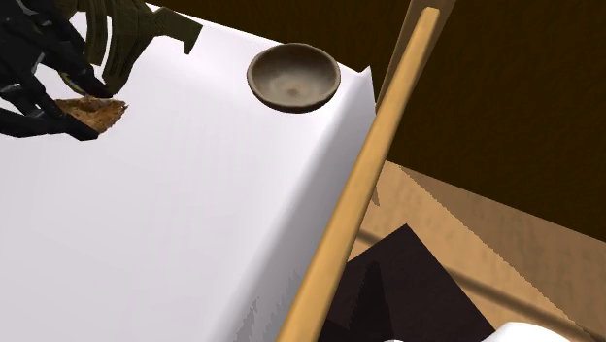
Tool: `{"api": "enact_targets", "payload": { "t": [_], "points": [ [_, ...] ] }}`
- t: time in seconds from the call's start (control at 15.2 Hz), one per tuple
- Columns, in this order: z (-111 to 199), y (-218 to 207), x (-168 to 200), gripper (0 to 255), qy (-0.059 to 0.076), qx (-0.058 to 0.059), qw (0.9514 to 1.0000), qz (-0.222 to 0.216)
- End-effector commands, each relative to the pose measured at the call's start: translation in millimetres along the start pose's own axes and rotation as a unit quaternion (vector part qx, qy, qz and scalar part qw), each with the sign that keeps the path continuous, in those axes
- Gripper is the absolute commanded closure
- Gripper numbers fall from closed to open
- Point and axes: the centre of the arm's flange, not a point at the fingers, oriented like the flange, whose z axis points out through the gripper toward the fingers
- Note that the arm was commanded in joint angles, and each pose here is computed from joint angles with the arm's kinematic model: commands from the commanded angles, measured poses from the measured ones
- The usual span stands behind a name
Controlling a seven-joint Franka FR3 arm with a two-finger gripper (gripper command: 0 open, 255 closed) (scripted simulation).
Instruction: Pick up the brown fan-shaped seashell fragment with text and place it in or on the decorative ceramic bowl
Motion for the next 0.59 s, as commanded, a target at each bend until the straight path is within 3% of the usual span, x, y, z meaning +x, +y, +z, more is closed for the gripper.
{"api": "enact_targets", "payload": {
  "t": [0.0, 0.53],
  "points": [
    [2.5, 14.1, -20.8, 255, 0.0, 0.0, 1.0, -0.001],
    [18.5, 76.0, -104.8, 255, 0.0, 0.0, 1.0, -0.001]
  ]
}}
